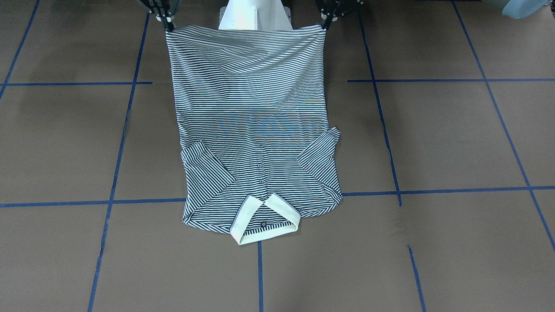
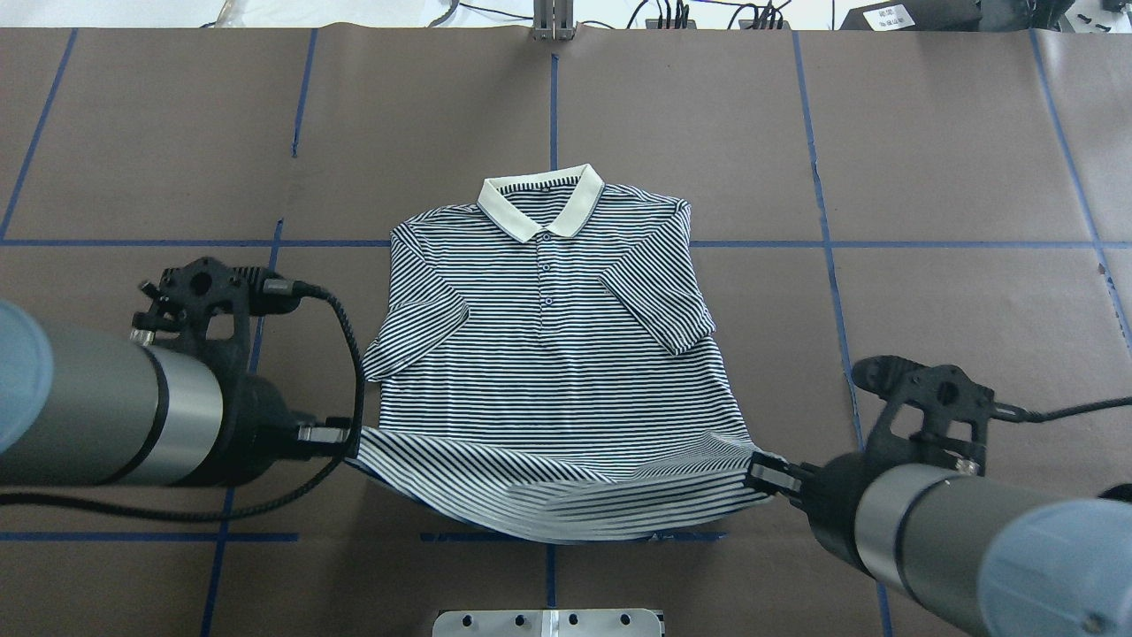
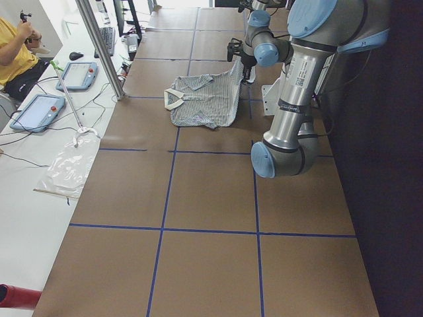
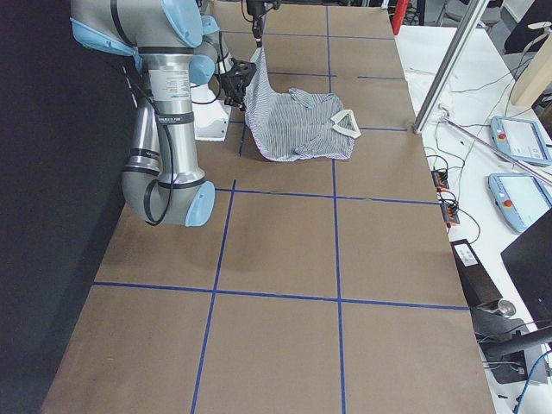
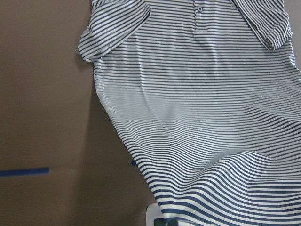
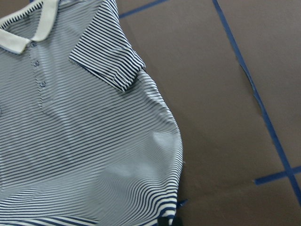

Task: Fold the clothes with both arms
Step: 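Lift the hem with both grippers and fold it up toward the collar, then lower the hem near the collar and open both grippers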

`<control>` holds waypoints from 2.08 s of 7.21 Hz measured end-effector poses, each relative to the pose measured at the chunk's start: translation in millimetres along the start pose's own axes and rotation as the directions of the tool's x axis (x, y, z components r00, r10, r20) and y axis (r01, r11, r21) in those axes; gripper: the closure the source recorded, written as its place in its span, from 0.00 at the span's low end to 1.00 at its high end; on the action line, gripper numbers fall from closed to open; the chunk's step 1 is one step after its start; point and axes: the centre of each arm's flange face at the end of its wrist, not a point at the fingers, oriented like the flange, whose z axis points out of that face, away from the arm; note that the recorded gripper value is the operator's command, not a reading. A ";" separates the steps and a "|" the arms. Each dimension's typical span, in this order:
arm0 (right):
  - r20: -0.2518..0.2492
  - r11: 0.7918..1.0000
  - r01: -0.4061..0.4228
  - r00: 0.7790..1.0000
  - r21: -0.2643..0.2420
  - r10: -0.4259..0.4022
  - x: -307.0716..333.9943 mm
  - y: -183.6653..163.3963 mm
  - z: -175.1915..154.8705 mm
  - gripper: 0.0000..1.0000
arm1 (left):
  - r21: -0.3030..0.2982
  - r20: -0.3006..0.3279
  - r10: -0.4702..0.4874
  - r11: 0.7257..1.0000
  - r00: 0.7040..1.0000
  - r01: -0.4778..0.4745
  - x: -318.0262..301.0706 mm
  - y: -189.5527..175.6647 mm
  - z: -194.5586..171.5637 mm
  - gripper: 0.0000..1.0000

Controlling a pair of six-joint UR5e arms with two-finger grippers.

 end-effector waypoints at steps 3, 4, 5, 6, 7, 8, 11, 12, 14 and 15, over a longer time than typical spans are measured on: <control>-0.056 0.997 -0.023 0.998 0.068 0.027 -41.2 -101.0 44.9 1.00 | 0.107 0.065 -0.009 0.994 0.998 0.002 -8.6 -91.5 30.6 1.00; -0.053 0.995 -0.031 0.998 0.091 0.036 -51.7 -125.8 69.8 1.00 | 0.131 0.076 -0.014 0.991 0.997 0.004 -16.0 -116.9 47.4 1.00; -0.039 0.992 -0.043 0.998 0.115 0.048 -63.8 -149.8 105.7 1.00 | 0.157 0.090 -0.011 0.988 0.996 -0.003 -27.3 -147.9 70.6 1.00; -0.031 0.989 -0.056 0.998 0.137 0.061 -70.4 -173.1 141.3 1.00 | 0.178 0.099 -0.011 0.984 0.995 -0.007 -38.2 -178.7 99.6 1.00; -0.037 0.986 -0.060 0.997 0.154 0.066 -70.1 -191.7 175.5 1.00 | 0.190 0.104 -0.012 0.982 0.995 -0.008 -46.4 -205.2 134.5 1.00; -0.048 0.985 -0.057 0.997 0.163 0.066 -65.1 -203.9 208.8 1.00 | 0.197 0.105 -0.012 0.980 0.994 -0.008 -55.6 -225.1 169.7 1.00; -0.061 0.985 -0.048 0.996 0.168 0.059 -47.6 -217.4 269.9 1.00 | 0.220 0.134 -0.022 0.976 0.991 -0.008 -90.0 -249.8 236.6 1.00; -0.057 0.985 -0.047 0.997 0.168 0.057 -49.8 -218.1 272.6 1.00 | 0.221 0.142 -0.024 0.975 0.990 -0.008 -94.4 -250.6 241.9 1.00; -0.057 0.985 -0.045 0.997 0.168 0.056 -58.3 -219.0 277.1 0.01 | 0.220 0.145 -0.023 0.975 0.989 -0.009 -95.9 -250.0 245.2 0.01; -0.065 0.985 -0.042 0.996 0.168 0.053 -57.9 -219.6 281.2 0.00 | 0.218 0.146 -0.013 0.976 0.989 -0.019 -95.5 -249.0 245.7 0.00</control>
